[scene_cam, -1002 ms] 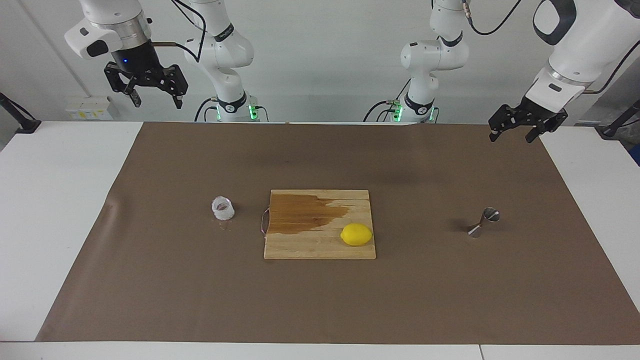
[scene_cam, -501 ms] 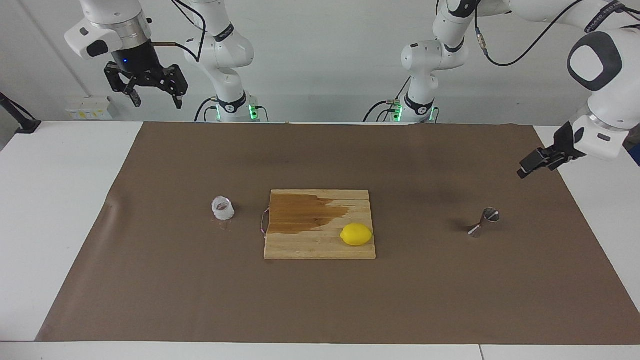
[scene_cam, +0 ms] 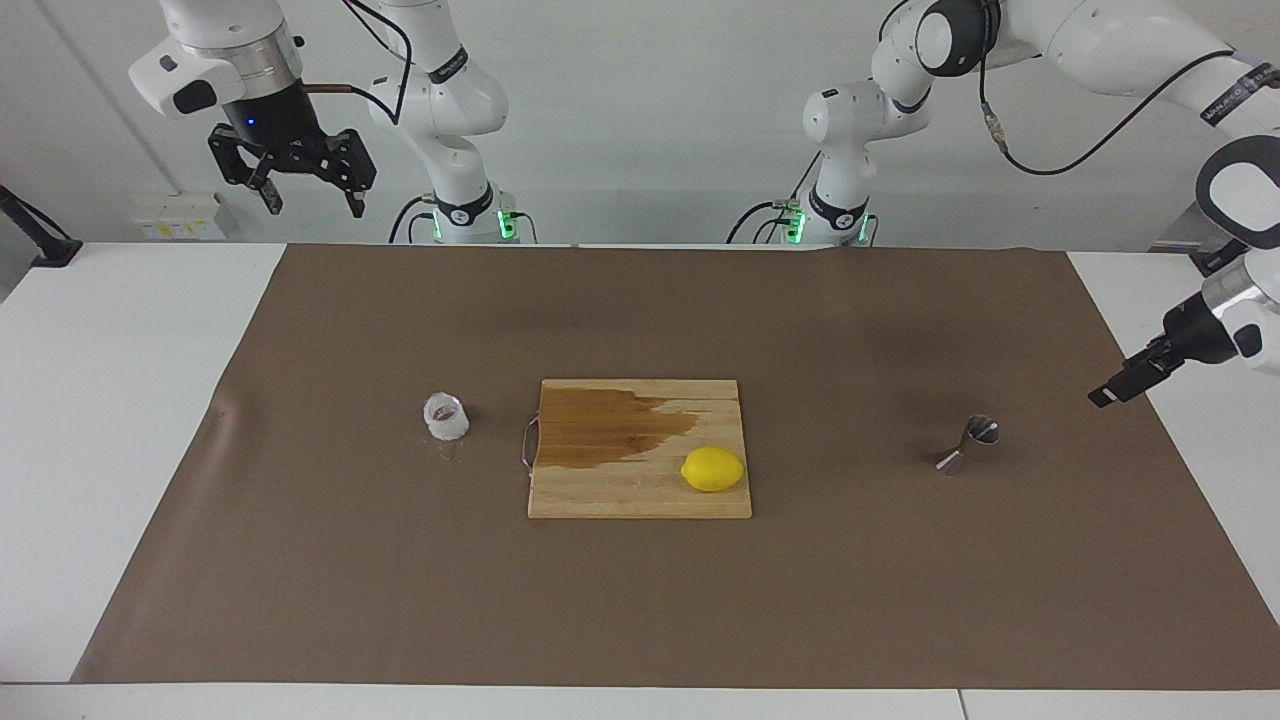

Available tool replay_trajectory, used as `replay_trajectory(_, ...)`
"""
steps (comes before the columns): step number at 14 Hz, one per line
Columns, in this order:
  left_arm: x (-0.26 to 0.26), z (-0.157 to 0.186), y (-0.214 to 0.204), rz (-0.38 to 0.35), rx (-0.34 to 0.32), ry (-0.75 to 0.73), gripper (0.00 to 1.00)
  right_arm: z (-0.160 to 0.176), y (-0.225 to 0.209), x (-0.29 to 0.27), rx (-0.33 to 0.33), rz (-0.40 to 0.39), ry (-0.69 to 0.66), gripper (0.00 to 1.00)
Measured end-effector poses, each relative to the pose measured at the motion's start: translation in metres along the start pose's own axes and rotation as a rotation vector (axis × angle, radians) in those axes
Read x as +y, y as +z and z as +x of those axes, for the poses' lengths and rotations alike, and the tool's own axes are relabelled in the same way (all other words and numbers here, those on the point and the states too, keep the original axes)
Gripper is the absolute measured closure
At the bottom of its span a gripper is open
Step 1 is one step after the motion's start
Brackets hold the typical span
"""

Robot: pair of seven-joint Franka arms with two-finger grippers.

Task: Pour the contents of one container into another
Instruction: 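Open the left gripper and move it toward the small metal cup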

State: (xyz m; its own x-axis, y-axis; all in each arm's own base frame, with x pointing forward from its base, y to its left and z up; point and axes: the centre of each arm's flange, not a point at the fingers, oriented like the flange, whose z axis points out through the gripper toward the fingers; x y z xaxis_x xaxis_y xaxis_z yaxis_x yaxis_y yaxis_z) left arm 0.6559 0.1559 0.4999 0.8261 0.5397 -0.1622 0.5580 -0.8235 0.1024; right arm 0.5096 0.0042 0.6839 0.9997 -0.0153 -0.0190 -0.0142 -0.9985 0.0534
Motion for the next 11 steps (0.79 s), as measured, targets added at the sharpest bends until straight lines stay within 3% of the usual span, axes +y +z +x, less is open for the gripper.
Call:
replay_trajectory(4, -0.031, 0.038, 0.041, -0.061, -0.036, -0.135, 0.00, 0.000, 0.000, 0.000, 0.000, 0.000, 0.000, 0.00)
replay_trajectory(7, -0.038, 0.048, 0.051, -0.141, -0.062, -0.256, 0.00, 0.000, 0.000, 0.000, 0.000, 0.000, 0.000, 0.00)
replay_trajectory(11, -0.056, 0.055, 0.078, -0.180, -0.094, -0.444, 0.00, 0.000, 0.000, 0.000, 0.000, 0.000, 0.000, 0.00)
